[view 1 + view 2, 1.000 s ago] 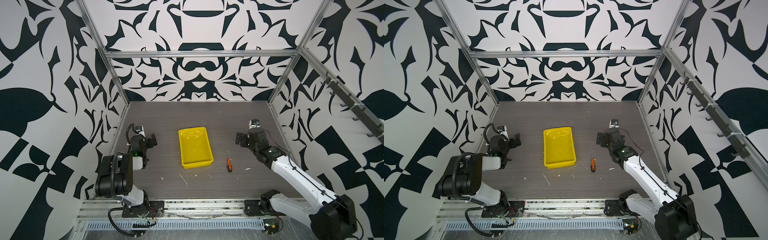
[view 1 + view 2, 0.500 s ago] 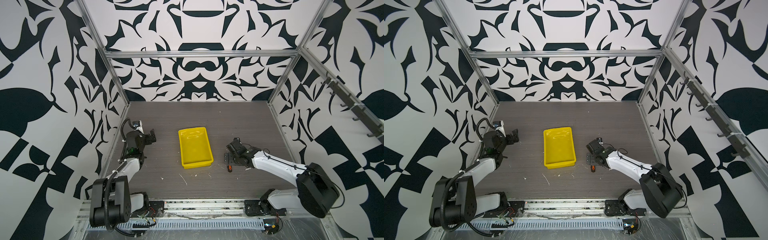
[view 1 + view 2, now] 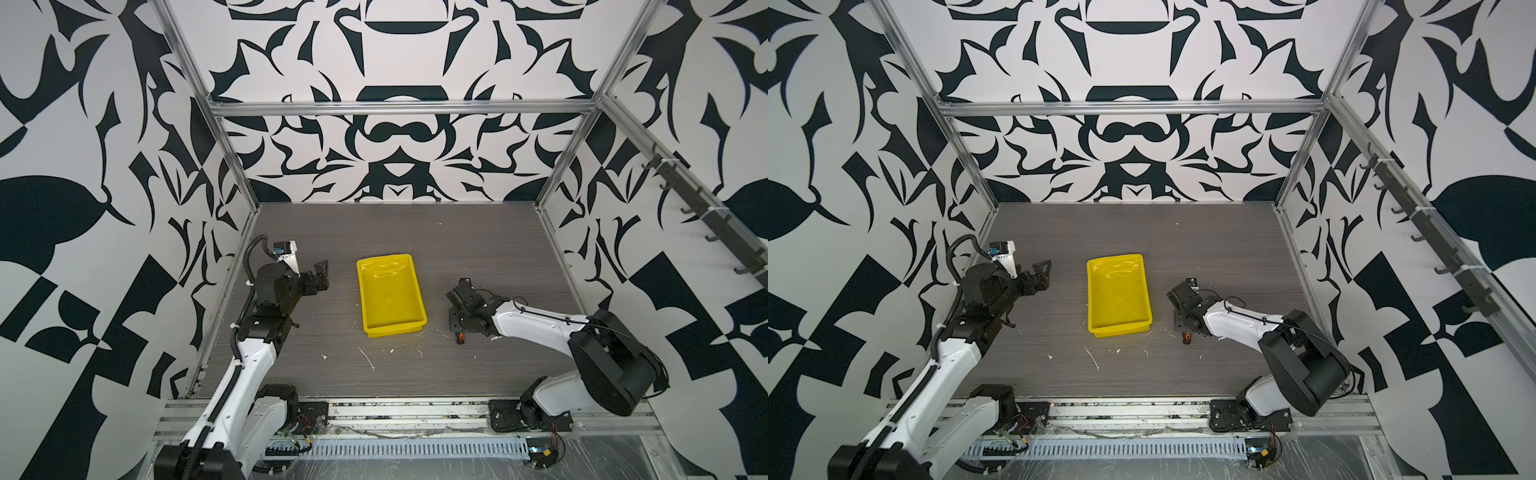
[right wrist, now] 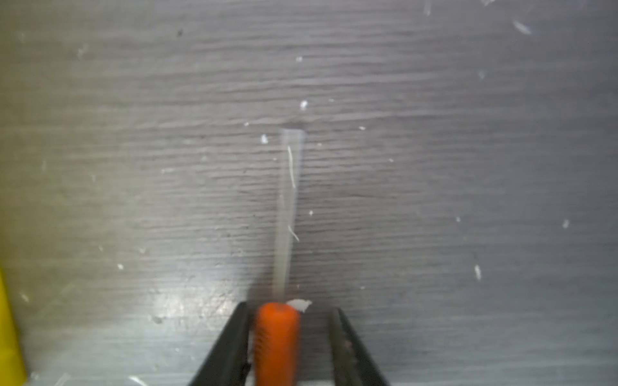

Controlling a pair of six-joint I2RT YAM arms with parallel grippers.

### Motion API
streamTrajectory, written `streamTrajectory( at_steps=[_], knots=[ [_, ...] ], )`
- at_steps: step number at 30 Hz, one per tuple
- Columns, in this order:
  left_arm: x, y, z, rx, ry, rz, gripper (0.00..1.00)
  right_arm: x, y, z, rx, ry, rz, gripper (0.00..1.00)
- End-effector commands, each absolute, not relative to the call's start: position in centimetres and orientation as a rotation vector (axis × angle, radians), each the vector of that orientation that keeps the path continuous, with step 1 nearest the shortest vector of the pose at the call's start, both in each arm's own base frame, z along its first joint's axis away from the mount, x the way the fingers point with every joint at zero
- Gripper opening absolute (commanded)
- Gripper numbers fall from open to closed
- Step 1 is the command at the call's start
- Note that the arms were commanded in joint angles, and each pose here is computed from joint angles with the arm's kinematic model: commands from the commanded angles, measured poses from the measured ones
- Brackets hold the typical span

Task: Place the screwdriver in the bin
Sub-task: 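Reach the right gripper down to the orange-handled screwdriver and close on its handle, then carry the screwdriver over the yellow bin with the right gripper while the left arm rises, then lower the screwdriver into the yellow bin and open the right gripper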

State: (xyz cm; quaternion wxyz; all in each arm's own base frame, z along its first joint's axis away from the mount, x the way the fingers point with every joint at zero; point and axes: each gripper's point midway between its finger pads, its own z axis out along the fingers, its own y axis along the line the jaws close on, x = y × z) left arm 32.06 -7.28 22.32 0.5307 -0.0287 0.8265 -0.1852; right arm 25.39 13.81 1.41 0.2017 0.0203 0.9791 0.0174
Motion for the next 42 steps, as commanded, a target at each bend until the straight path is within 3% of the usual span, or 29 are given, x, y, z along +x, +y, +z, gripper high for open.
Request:
streamTrajectory(
  at_steps=[1, 3, 7, 17, 20, 30, 42],
  knots=[
    [29.5, -9.5, 22.5, -0.189, 2.107, -0.645, 0.99, 23.7, 12.6, 0.0, 0.040, 2.790, -0.020, 0.26],
    [28.7, -10.6, 22.9, -0.201, 2.134, -0.735, 0.99, 23.8, 12.5, 0.3, 0.045, 2.780, -0.022, 0.23],
    [27.3, -11.7, 22.4, -0.174, 2.179, -0.801, 0.99, 24.3, 13.1, 2.1, 0.004, 2.744, -0.004, 0.01],
    [25.5, -11.7, 20.1, -0.157, 2.228, -0.807, 0.99, 27.7, 20.6, 17.2, -0.238, 2.494, 0.182, 0.00],
    [24.8, -12.0, 20.0, -0.139, 2.223, -0.841, 0.99, 29.5, 24.2, 19.6, -0.267, 2.468, 0.277, 0.00],
    [22.3, -15.1, 22.8, 0.021, 2.167, -1.094, 0.99, 34.0, 35.9, 17.7, -0.298, 2.505, 0.530, 0.00],
    [21.5, -14.6, 21.6, -0.027, 2.183, -1.091, 0.99, 34.0, 38.6, 10.5, -0.311, 2.635, 0.495, 0.00]
  ],
)
